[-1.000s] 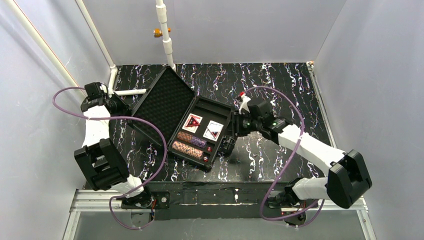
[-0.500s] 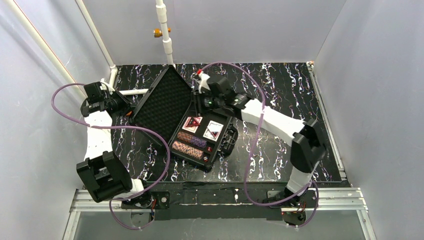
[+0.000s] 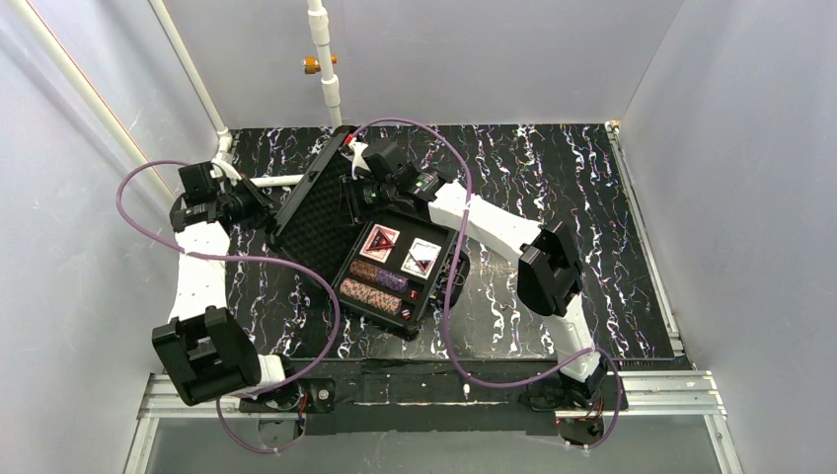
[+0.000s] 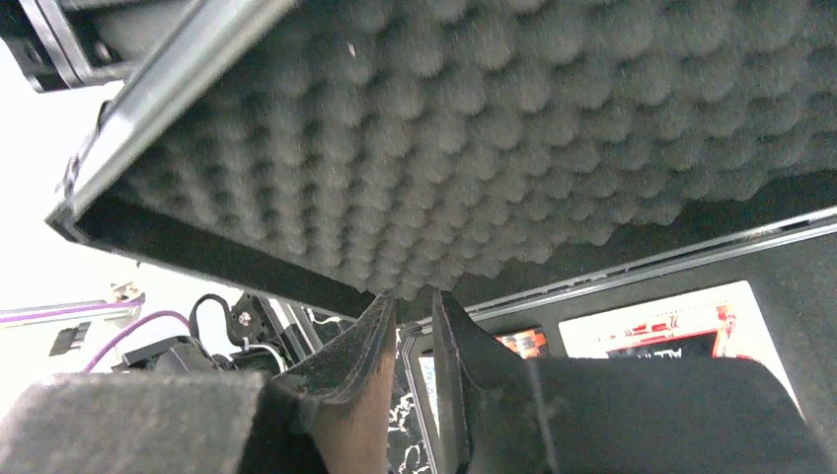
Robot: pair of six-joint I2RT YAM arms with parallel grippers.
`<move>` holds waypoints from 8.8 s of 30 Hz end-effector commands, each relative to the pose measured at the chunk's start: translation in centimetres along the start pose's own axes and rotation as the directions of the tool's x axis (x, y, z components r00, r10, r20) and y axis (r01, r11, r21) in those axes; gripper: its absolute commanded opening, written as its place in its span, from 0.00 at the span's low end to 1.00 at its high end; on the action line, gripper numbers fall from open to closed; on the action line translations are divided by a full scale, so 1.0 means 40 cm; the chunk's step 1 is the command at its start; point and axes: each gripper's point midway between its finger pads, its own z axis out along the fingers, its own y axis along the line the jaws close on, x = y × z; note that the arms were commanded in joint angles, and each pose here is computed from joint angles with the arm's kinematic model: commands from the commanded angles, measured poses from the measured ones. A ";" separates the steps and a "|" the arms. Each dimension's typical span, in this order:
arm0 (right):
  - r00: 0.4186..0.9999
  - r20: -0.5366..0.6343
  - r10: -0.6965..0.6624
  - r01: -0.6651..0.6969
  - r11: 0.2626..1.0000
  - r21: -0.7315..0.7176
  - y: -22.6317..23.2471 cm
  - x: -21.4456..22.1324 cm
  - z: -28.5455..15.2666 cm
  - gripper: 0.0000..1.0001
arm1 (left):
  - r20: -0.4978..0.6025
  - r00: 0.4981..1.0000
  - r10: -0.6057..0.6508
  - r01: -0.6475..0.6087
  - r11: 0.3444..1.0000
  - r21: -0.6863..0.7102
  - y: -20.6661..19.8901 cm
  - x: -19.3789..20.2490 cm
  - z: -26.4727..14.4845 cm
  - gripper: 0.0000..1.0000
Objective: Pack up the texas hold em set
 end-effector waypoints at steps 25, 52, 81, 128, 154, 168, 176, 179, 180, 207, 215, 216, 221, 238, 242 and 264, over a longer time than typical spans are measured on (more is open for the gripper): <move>0.995 0.100 -0.025 0.026 1.000 -0.003 0.070 -0.064 -0.110 0.23 | -0.134 0.968 0.214 -0.190 0.967 0.166 -0.159 0.180 -0.033 0.04; 0.994 0.091 0.057 -0.066 0.993 0.101 -0.009 0.090 -0.211 0.25 | -0.224 0.918 0.327 -0.286 0.938 0.197 -0.156 0.351 -0.013 0.04; 0.990 0.023 0.139 -0.141 0.974 0.178 -0.113 0.320 -0.279 0.26 | -0.294 0.882 0.368 -0.330 0.928 0.171 -0.138 0.466 -0.003 0.04; 0.989 0.137 0.053 -0.128 0.768 0.628 -0.340 0.422 -0.562 0.79 | -0.017 0.851 0.526 -0.513 0.837 0.193 -0.277 0.378 -0.117 0.98; 0.911 0.225 0.347 -0.412 0.801 0.434 -0.445 0.489 -0.520 0.48 | -0.230 0.644 0.730 -0.681 0.683 0.263 -0.398 0.616 0.055 0.29; 0.898 0.195 0.394 -0.440 0.791 0.425 -0.482 0.499 -0.454 0.45 | -0.360 0.590 0.723 -0.691 0.683 0.237 -0.298 0.715 0.127 0.06; 0.887 0.183 0.423 -0.459 0.773 0.438 -0.506 0.509 -0.425 0.36 | -0.430 0.626 0.651 -0.649 0.740 0.176 -0.150 0.793 0.118 0.02; 0.884 0.182 0.430 -0.463 0.762 0.453 -0.520 0.511 -0.415 0.32 | -0.434 0.637 0.637 -0.646 0.748 0.149 -0.116 0.803 0.111 0.01; 0.884 0.179 0.432 -0.464 0.760 0.455 -0.523 0.512 -0.411 0.32 | -0.436 0.638 0.634 -0.645 0.750 0.147 -0.109 0.807 0.108 0.01; 0.891 0.170 0.421 -0.452 0.794 0.406 -0.519 0.458 -0.368 0.15 | -0.455 0.616 0.643 -0.658 0.738 0.150 -0.074 0.850 0.085 0.01; 0.900 0.181 0.398 -0.437 0.821 0.368 -0.493 0.422 -0.373 0.15 | -0.456 0.613 0.645 -0.660 0.735 0.151 -0.072 0.856 0.087 0.00; 0.900 0.180 0.397 -0.436 0.823 0.364 -0.491 0.420 -0.373 0.15 | -0.456 0.614 0.645 -0.660 0.736 0.151 -0.072 0.856 0.088 0.00; 0.902 0.201 0.382 -0.429 0.843 0.324 -0.473 0.385 -0.371 0.15 | -0.459 0.611 0.646 -0.661 0.734 0.153 -0.071 0.860 0.088 0.00; 0.897 0.215 0.387 -0.434 0.867 0.247 -0.439 0.318 -0.344 0.15 | -0.464 0.605 0.646 -0.663 0.732 0.155 -0.066 0.867 0.090 0.00; 0.897 0.209 0.389 -0.433 0.870 0.236 -0.430 0.316 -0.331 0.15 | -0.465 0.605 0.647 -0.663 0.732 0.156 -0.067 0.869 0.091 0.00; 0.896 0.156 0.416 -0.443 0.856 0.267 -0.432 0.393 -0.302 0.13 | -0.465 0.600 0.651 -0.666 0.729 0.160 -0.067 0.871 0.091 0.00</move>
